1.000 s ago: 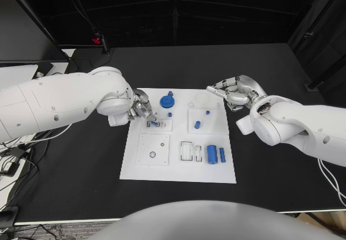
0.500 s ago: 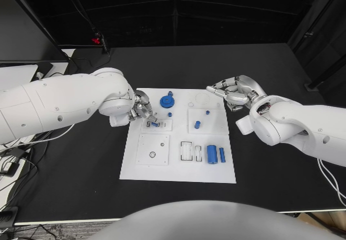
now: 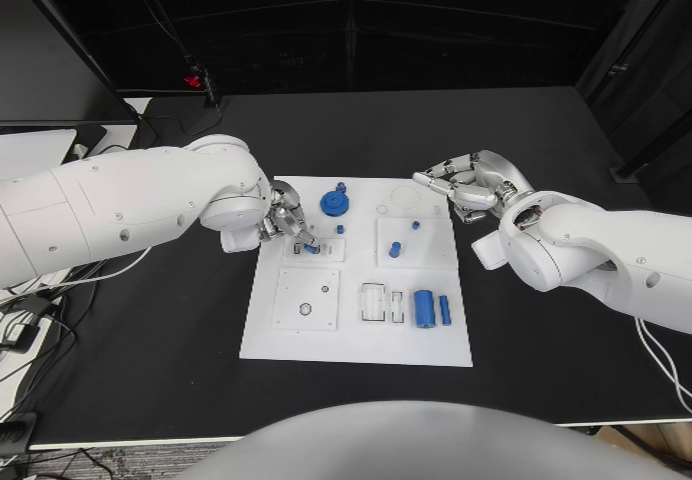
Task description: Assemble the parts on the task board
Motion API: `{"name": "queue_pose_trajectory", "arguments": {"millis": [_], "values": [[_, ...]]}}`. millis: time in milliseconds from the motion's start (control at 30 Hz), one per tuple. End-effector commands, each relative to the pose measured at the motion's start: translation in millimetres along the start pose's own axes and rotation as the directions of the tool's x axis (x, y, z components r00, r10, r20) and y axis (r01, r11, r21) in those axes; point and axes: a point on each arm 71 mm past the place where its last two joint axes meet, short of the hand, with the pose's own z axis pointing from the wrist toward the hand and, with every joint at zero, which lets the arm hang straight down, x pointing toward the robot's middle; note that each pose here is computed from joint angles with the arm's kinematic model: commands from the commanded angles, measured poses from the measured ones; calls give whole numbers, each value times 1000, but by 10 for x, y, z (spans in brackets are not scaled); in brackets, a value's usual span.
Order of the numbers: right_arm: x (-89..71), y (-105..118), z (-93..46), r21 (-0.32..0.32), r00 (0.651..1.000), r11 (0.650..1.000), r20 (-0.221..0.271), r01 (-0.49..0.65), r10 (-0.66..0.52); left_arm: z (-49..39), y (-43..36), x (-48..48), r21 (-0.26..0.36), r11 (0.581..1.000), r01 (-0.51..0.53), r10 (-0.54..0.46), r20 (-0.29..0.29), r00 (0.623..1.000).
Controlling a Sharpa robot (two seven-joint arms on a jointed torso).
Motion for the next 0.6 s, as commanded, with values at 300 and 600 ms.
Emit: {"name": "queue_pose_trajectory", "arguments": {"millis": [300,600], "values": [[12,19,-3,-11,1000,1000,-12,-1,1,21,-18,22,-7,999,-38,38,-11,999],[16,21,-9,-8,1000,1000,-14,-8,8,25,13,17,-18,999,-49,48,-15,999]]}}
